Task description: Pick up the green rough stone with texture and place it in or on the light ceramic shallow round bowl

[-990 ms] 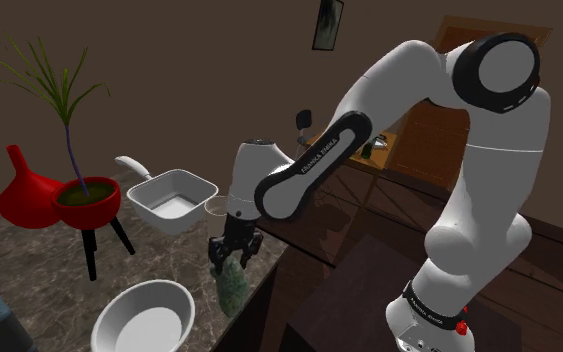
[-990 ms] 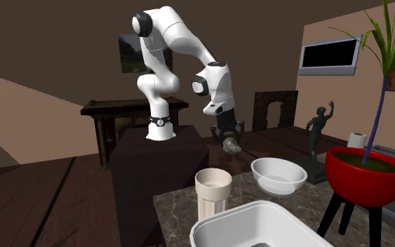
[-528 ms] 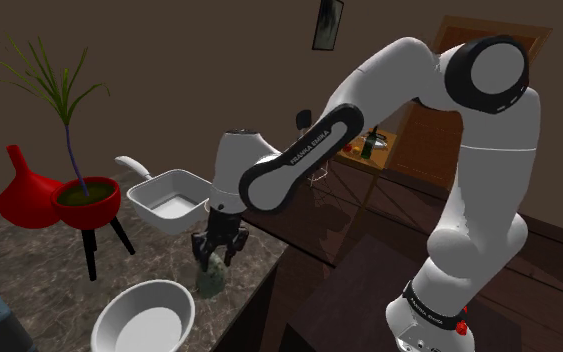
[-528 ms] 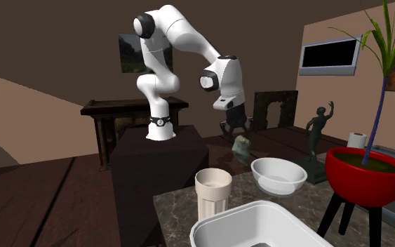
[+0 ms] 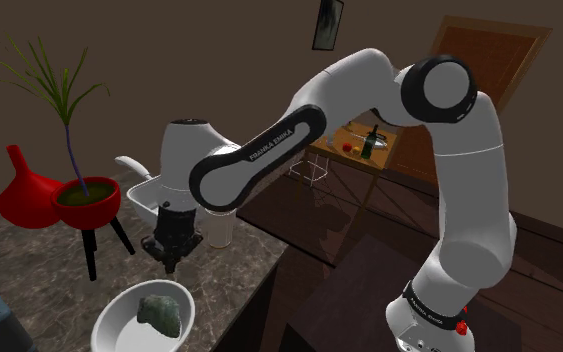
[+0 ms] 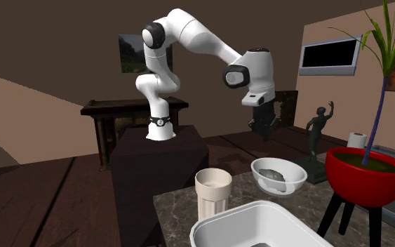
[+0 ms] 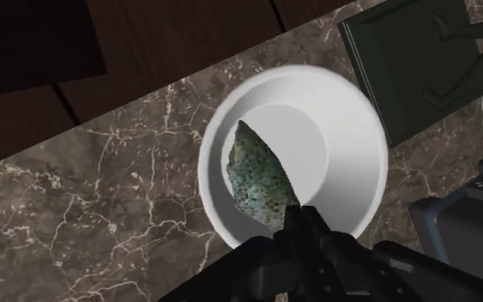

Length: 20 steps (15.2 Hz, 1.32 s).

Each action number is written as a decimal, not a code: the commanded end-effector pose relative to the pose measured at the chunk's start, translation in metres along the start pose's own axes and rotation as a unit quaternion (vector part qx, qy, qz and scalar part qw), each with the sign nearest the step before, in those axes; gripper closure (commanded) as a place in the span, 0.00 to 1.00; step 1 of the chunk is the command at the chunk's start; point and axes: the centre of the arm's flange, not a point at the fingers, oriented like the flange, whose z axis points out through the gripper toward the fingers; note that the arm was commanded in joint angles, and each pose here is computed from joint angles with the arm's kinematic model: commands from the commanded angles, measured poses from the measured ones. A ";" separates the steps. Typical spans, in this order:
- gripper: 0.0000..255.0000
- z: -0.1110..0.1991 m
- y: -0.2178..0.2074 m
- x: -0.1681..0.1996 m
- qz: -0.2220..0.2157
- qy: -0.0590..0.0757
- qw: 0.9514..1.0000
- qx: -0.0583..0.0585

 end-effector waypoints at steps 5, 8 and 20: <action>0.00 0.039 0.000 0.008 -0.044 -0.004 0.999 -0.007; 0.00 0.078 0.000 0.016 -0.088 -0.008 0.996 -0.014; 0.00 0.167 0.001 0.024 -0.143 -0.012 0.989 -0.023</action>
